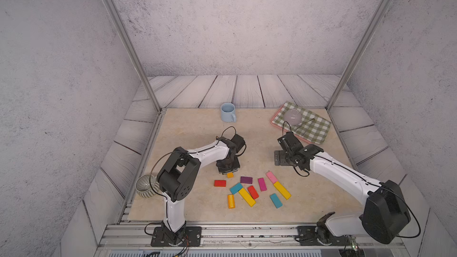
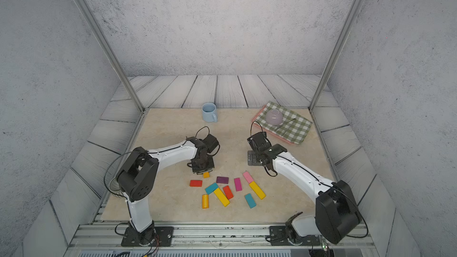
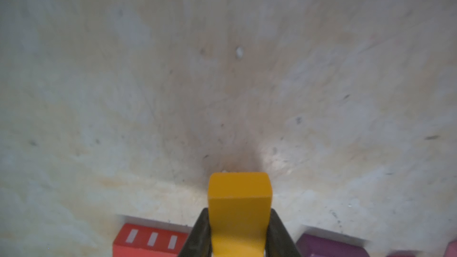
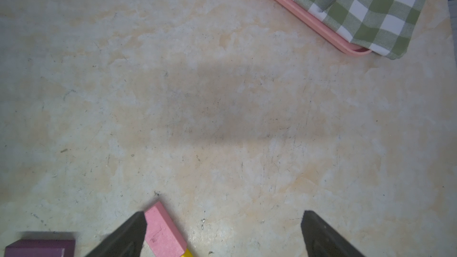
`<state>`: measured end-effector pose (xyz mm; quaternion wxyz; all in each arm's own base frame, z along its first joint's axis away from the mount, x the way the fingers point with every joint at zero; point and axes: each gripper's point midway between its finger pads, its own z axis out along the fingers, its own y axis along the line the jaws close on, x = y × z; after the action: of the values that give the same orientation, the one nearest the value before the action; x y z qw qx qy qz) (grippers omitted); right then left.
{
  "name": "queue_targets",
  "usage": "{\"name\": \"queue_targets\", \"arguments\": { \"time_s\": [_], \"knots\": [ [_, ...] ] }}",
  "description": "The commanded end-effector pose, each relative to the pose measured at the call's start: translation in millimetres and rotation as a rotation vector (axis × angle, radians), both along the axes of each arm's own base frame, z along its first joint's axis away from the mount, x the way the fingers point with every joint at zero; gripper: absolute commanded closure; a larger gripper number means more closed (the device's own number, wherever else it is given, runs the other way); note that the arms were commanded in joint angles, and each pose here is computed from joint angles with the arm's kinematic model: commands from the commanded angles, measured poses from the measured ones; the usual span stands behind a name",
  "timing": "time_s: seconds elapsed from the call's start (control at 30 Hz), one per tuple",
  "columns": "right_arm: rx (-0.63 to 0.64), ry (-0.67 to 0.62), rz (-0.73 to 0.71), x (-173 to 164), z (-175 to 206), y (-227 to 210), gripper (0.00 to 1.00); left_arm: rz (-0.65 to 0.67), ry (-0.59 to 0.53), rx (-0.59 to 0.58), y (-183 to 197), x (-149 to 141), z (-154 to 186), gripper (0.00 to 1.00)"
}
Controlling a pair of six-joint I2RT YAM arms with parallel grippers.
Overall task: Assemble the letter t with building blocks
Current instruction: Pick up the building block from the center of the board, then place the building block at the center of the board.
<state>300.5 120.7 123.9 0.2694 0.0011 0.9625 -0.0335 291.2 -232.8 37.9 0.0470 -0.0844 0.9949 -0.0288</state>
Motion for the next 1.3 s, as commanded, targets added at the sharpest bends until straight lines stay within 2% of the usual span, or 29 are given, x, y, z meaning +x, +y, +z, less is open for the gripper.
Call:
{"name": "queue_targets", "arguments": {
  "time_s": [0.0,0.03,0.13,0.33,0.6,0.8,1.27],
  "knots": [
    [-0.032,0.024,-0.007,-4.4,-6.4,-4.2,0.01,-0.188,-0.078,0.107,11.2,29.3,22.6,0.76],
    [-0.032,0.027,-0.004,-4.4,-7.6,-3.8,0.01,-0.21,-0.083,0.149,16.3,35.0,25.1,0.75],
    [-0.025,0.034,0.004,-4.1,-9.2,-1.3,0.01,-0.263,-0.062,0.164,18.0,48.9,22.9,0.74],
    [-0.029,0.042,0.002,-4.5,-10.4,-1.5,0.01,-0.226,0.031,0.071,21.8,53.7,-6.4,0.75],
    [-0.026,0.055,0.008,-3.6,-14.6,1.1,0.01,-0.204,0.042,0.031,21.2,60.2,-15.0,0.74],
    [-0.034,0.069,0.009,-3.2,-16.8,2.0,0.01,-0.19,0.053,-0.033,5.7,65.8,-21.2,0.74],
    [-0.037,0.085,0.013,-2.7,-19.8,3.7,0.0,-0.19,0.061,0.048,11.2,79.9,-26.1,0.74]
  ]
}}
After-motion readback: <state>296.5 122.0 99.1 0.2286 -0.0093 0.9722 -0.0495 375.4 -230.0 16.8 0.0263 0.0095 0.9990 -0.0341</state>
